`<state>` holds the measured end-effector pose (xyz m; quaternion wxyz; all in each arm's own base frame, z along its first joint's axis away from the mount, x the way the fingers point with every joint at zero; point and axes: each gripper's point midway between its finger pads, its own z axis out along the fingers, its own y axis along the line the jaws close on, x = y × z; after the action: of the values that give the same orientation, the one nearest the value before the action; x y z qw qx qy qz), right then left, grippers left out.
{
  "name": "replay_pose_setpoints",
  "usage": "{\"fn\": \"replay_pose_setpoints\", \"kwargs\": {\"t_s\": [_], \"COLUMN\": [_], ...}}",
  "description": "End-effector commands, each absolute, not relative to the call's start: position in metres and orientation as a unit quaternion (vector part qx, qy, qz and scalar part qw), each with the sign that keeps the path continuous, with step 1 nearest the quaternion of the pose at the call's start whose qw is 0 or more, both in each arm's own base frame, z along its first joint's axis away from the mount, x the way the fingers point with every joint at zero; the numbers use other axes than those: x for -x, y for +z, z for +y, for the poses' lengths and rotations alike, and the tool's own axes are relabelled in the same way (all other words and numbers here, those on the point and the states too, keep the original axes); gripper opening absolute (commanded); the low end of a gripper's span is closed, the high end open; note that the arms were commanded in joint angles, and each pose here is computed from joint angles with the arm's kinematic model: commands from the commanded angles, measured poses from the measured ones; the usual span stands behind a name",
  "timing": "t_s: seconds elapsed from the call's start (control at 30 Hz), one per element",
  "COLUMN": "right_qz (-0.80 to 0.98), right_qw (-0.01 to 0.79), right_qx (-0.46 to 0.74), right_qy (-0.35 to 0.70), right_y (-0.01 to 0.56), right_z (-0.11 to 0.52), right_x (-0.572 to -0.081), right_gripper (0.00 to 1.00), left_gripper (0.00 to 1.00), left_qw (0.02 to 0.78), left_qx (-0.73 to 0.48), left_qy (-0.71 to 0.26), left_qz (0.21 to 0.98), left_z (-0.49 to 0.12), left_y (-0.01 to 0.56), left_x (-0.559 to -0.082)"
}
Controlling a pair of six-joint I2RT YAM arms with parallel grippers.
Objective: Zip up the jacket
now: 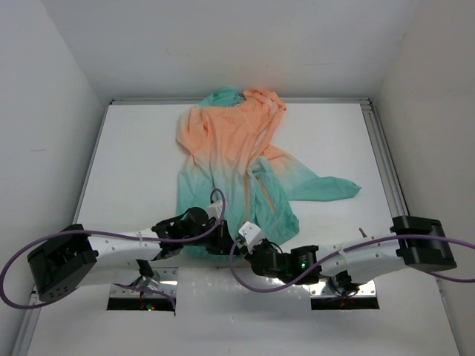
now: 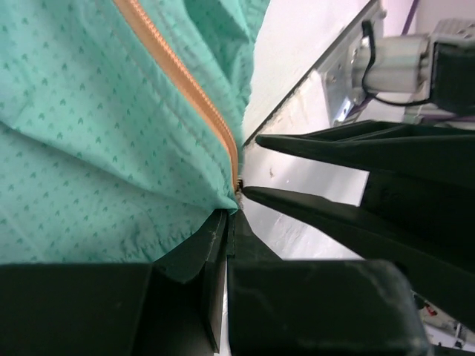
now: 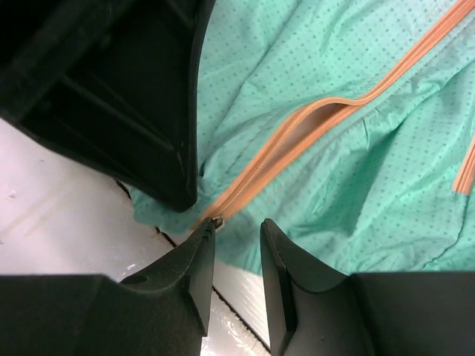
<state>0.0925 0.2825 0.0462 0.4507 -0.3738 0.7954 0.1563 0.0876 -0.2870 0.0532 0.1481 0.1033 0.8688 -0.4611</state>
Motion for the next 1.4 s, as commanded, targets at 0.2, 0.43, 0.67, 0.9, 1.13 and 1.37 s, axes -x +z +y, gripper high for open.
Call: {"fn": "replay_pose_setpoints", "kwargs": {"t_s": [0.2, 0.43, 0.67, 0.9, 1.13, 1.37], "right_qz": [0.749, 0.741, 0.758, 0.757, 0.758, 0.742], "right_qw": [0.452, 0.448, 0.434, 0.426, 0.431, 0.433], "right_qx": [0.438, 0.443, 0.429, 0.433, 0.437, 0.457], "right_qy": [0.205, 0.233, 0.232, 0.24, 0.221, 0.23], "right_y": [0.066, 0.079, 0.068, 0.066, 0.063, 0.072], "right_z": [0.311, 0.317, 0.31, 0.311, 0.311, 0.312], "right_x": [-0.038, -0.024, -0.02, -0.007, -0.009, 0.006], "right_gripper": [0.3, 0.31, 0.31, 0.35, 0.34, 0.34], "left_gripper": [0.0, 0.0, 0.0, 0.0, 0.0, 0.0], "left_qw": [0.17, 0.166, 0.172, 0.173, 0.174, 0.183], "left_qx": [-0.096, -0.098, -0.096, -0.093, -0.091, -0.088], "left_qy": [-0.496, -0.487, -0.492, -0.494, -0.495, -0.487], "left_qz": [0.846, 0.852, 0.848, 0.847, 0.847, 0.85], "left_z": [-0.293, -0.289, -0.291, -0.292, -0.293, -0.292], "left_y": [0.077, 0.068, 0.073, 0.075, 0.077, 0.075], "left_x": [-0.098, -0.095, -0.098, -0.099, -0.1, -0.105]}}
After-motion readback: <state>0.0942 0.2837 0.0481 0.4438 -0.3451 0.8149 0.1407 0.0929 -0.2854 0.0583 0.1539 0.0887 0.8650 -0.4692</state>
